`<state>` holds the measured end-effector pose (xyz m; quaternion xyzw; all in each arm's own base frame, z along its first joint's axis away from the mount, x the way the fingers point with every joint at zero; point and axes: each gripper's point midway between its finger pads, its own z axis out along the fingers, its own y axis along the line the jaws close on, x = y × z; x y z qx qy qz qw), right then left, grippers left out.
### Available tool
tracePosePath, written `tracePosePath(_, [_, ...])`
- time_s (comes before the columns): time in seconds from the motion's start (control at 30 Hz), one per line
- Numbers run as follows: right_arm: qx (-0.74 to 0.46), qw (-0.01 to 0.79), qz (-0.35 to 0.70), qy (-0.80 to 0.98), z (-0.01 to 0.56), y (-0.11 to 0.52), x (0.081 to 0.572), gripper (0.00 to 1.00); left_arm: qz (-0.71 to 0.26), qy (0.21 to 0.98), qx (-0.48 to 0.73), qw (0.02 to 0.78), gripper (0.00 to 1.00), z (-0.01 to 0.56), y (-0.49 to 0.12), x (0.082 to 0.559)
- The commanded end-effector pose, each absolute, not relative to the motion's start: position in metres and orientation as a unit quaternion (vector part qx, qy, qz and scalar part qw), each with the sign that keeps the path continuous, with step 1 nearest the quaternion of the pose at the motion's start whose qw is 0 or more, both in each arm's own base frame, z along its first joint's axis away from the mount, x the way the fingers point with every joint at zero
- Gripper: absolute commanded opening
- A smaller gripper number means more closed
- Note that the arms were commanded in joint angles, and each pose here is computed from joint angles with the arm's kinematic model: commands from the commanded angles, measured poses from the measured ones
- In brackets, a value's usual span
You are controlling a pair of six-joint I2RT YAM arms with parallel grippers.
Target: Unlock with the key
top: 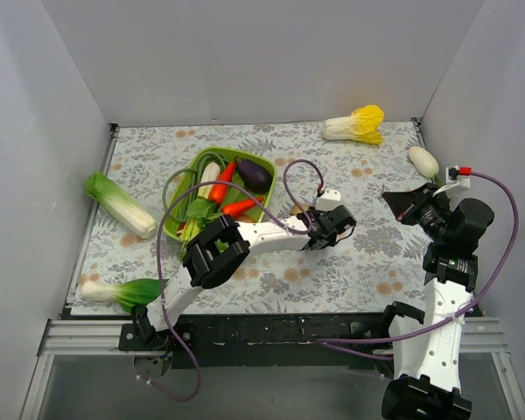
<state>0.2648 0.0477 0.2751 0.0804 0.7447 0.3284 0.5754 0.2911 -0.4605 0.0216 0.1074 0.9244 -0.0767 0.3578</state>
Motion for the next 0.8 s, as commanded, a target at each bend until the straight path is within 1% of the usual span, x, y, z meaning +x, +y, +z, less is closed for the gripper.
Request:
tracePosePath(0.0, [0.044,0.587,0.325,0.74,0.28,0.051,0.263,0.01,-0.028,0.959,0.109,0.258,0.0,-0.048,-0.412,0.263])
tracePosePath(0.1, [0.029,0.576,0.337,0.744,0.276,0.057,0.262,0.01,-0.065,0.954,0.079,0.281,0.0,-0.03,-0.42,0.27])
tracePosePath(0.13, [0.023,0.573,0.339,0.746,0.274,0.059,0.261,0.01,-0.106,0.945,0.058,0.305,0.0,-0.002,-0.431,0.28])
tracePosePath(0.2, [0.015,0.561,0.343,0.753,0.268,0.066,0.262,0.01,-0.146,0.941,0.024,0.305,0.0,0.012,-0.429,0.28])
tracePosePath(0.23, [0.011,0.555,0.343,0.758,0.264,0.07,0.261,0.01,-0.201,0.922,-0.006,0.331,0.0,0.051,-0.437,0.294])
tracePosePath(0.27, [0.009,0.553,0.335,0.763,0.259,0.07,0.263,0.01,-0.213,0.922,-0.018,0.323,0.0,0.05,-0.43,0.291])
tracePosePath(0.33, [-0.01,0.535,0.343,0.772,0.25,0.088,0.261,0.01,-0.257,0.903,-0.056,0.338,0.0,0.08,-0.428,0.302])
tracePosePath(0.37, [-0.007,0.534,0.333,0.777,0.245,0.09,0.263,0.01,-0.293,0.885,-0.069,0.356,0.0,0.11,-0.429,0.306])
tracePosePath(0.43, [-0.031,0.511,0.348,0.785,0.23,0.113,0.254,0.01,-0.323,0.869,-0.1,0.362,0.0,0.125,-0.422,0.31])
tracePosePath(0.47, [-0.034,0.505,0.348,0.789,0.223,0.12,0.252,0.01,-0.349,0.854,-0.112,0.37,0.0,0.147,-0.42,0.311])
tracePosePath(0.5, [-0.046,0.486,0.361,0.794,0.211,0.133,0.243,0.01,-0.349,0.858,-0.116,0.359,0.0,0.14,-0.412,0.305])
tracePosePath(0.53, [-0.048,0.479,0.365,0.797,0.204,0.138,0.239,0.01,-0.384,0.837,-0.139,0.365,0.0,0.158,-0.413,0.312])
tracePosePath(0.6, [-0.053,0.469,0.383,0.794,0.197,0.152,0.229,0.01,-0.413,0.82,-0.153,0.366,0.0,0.177,-0.408,0.309])
tracePosePath(0.63, [-0.051,0.455,0.387,0.801,0.182,0.156,0.223,0.01,-0.423,0.813,-0.168,0.363,0.0,0.177,-0.403,0.307])
tracePosePath(0.77, [-0.055,0.432,0.399,0.807,0.159,0.174,0.21,0.01,-0.458,0.79,-0.202,0.355,0.0,0.189,-0.395,0.3])
